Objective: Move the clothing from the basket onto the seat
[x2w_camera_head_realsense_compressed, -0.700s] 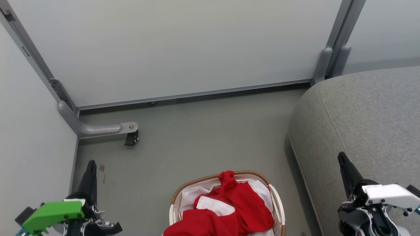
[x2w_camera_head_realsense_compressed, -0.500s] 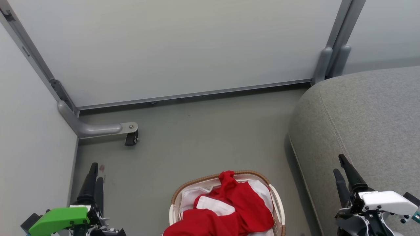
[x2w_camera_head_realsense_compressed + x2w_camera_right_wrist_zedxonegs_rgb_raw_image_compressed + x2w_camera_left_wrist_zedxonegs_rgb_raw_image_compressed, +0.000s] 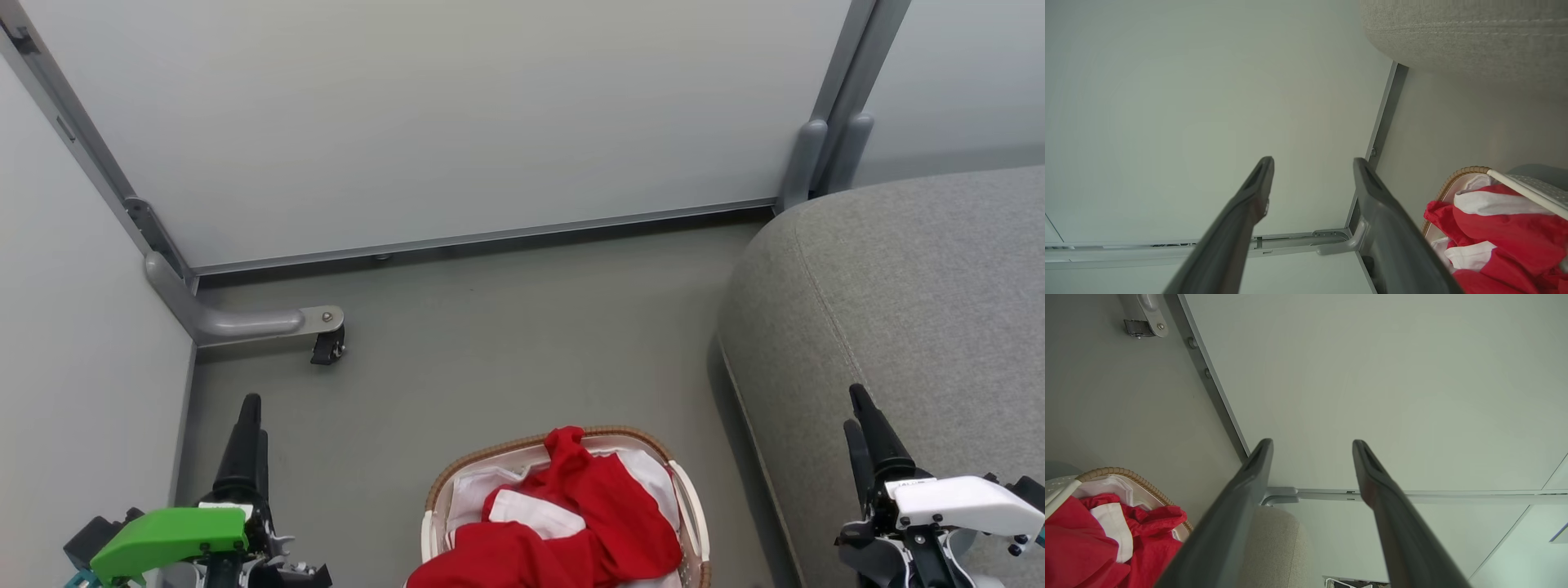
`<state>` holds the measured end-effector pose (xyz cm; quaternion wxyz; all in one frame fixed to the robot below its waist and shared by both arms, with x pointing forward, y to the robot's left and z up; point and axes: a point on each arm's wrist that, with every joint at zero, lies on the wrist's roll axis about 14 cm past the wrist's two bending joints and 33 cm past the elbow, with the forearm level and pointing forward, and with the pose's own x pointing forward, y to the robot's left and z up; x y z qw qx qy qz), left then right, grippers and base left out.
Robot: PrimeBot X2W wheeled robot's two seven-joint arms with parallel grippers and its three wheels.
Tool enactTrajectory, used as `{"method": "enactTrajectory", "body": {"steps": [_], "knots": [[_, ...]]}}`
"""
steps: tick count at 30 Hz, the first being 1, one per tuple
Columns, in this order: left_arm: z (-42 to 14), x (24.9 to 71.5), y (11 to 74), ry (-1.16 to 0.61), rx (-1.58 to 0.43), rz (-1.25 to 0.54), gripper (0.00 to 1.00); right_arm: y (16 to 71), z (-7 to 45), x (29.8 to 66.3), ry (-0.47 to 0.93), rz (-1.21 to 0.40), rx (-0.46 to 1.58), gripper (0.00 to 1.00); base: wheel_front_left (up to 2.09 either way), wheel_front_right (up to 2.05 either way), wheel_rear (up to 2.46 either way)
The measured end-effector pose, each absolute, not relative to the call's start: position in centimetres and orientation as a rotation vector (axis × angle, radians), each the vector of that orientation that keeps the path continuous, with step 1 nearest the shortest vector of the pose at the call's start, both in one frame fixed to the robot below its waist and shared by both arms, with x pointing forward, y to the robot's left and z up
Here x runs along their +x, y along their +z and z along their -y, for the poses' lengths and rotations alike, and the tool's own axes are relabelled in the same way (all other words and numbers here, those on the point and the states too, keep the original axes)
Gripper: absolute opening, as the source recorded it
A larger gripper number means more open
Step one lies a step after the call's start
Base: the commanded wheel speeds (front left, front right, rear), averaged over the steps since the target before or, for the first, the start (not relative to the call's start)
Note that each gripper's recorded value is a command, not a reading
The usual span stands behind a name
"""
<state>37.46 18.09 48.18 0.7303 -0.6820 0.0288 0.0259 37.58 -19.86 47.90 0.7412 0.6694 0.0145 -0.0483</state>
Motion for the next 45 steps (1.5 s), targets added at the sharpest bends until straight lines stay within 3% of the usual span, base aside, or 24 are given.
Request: {"method": "enactTrajectory", "body": {"steps": [16,28,45], "knots": [[-17.1,37.7,50.4,-0.011,-1.236,-0.012,1.0,50.2,20.1,37.6,-0.066,0.031,1.166,1.0,0.0,0.0,0.0],[-17.3,37.2,50.5,-0.009,-1.053,0.009,1.0,51.5,17.9,37.4,0.024,0.036,0.809,1.0,0.0,0.0,0.0],[-16.4,36.5,49.4,-0.03,-0.797,-0.016,1.0,51.1,16.9,37.0,0.058,0.034,0.563,1.0,0.0,0.0,0.0]]}}
